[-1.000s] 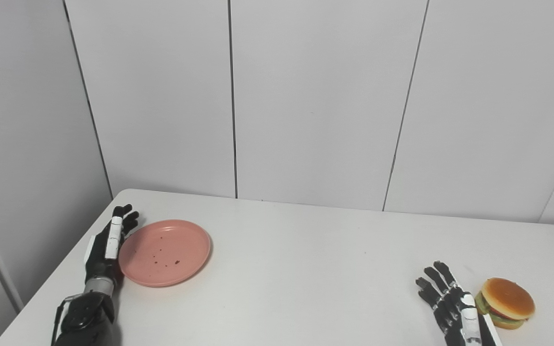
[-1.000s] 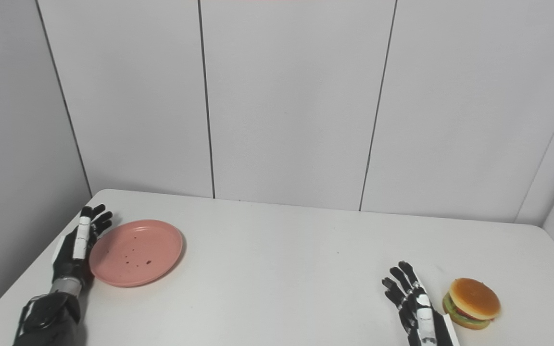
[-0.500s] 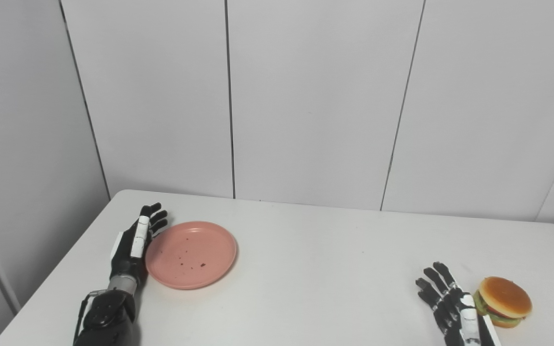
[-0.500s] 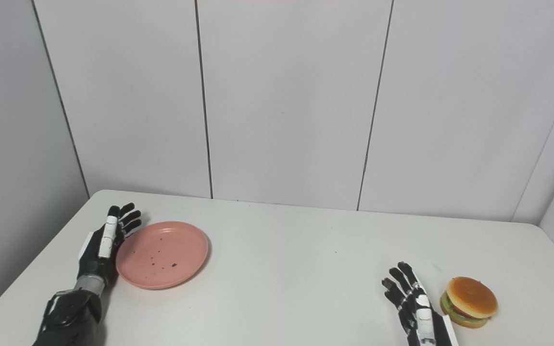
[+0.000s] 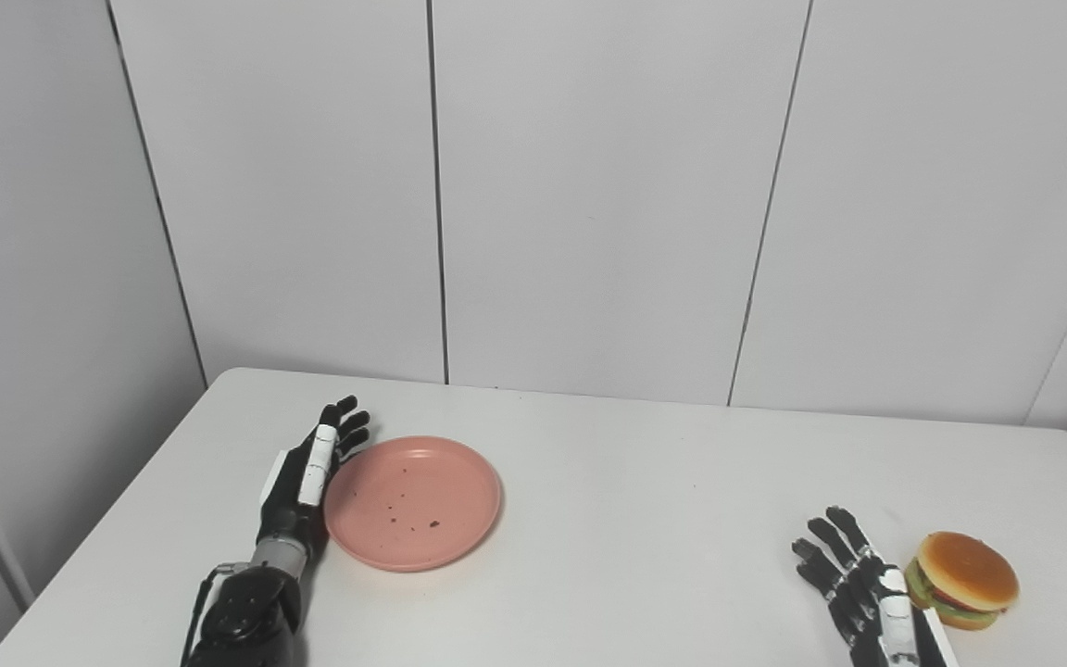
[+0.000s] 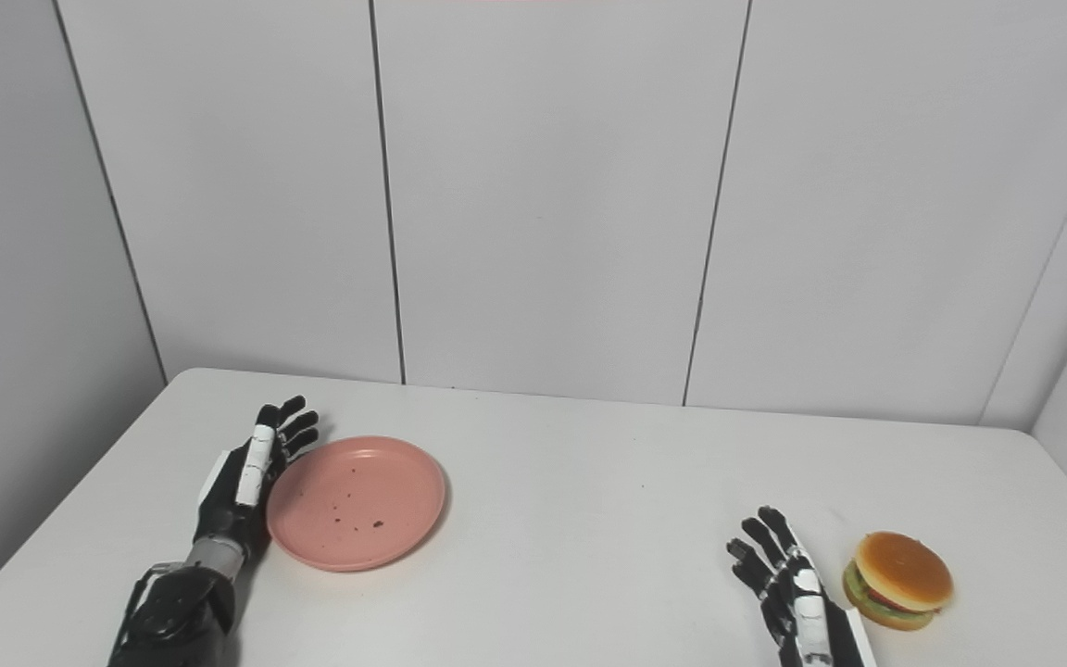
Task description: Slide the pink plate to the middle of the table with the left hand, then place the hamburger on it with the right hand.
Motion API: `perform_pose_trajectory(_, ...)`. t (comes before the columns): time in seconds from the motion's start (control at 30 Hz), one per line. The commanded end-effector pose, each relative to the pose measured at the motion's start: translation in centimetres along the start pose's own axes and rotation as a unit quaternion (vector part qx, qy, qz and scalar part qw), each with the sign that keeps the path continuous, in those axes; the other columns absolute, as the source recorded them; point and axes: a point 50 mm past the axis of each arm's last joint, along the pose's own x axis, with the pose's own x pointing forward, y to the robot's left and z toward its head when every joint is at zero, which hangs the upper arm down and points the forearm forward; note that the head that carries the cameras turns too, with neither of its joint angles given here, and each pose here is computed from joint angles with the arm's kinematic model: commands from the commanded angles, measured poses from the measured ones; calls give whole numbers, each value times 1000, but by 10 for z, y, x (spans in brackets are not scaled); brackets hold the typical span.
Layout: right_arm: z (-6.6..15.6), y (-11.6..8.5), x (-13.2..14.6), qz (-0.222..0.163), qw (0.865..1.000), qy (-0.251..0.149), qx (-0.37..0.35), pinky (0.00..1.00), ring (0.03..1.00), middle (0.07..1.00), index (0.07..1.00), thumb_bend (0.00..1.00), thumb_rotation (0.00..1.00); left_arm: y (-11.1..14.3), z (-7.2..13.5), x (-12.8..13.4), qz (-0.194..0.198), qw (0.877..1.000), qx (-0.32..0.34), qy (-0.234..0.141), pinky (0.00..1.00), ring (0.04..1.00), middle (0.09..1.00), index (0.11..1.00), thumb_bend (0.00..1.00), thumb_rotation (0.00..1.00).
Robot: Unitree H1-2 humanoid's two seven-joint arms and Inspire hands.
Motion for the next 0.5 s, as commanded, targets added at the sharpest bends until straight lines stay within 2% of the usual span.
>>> perform_pose_trajectory(0.0,-25,5,-23,-14,998,51,17,883,846,890,904,804,1000,-8,9,4,-7,1000,2,-11,809,885,872,859,957,943)
perform_pose_trajectory(0.07,-25,6,-23,-14,998,51,17,879,844,888,904,808,1000,-13,8,3,-11,1000,2,-5,762,883,870,857,936,942)
perform_pose_trajectory(0.27,-24,8,-23,-12,999,50,18,878,847,889,903,820,1000,-23,6,2,-25,1000,-2,2,885,904,879,862,889,959)
perform_pose_trajectory(0.47,-23,12,-22,-12,999,50,16,871,846,888,903,821,1000,-32,7,3,-33,999,-4,8,897,909,879,855,894,954)
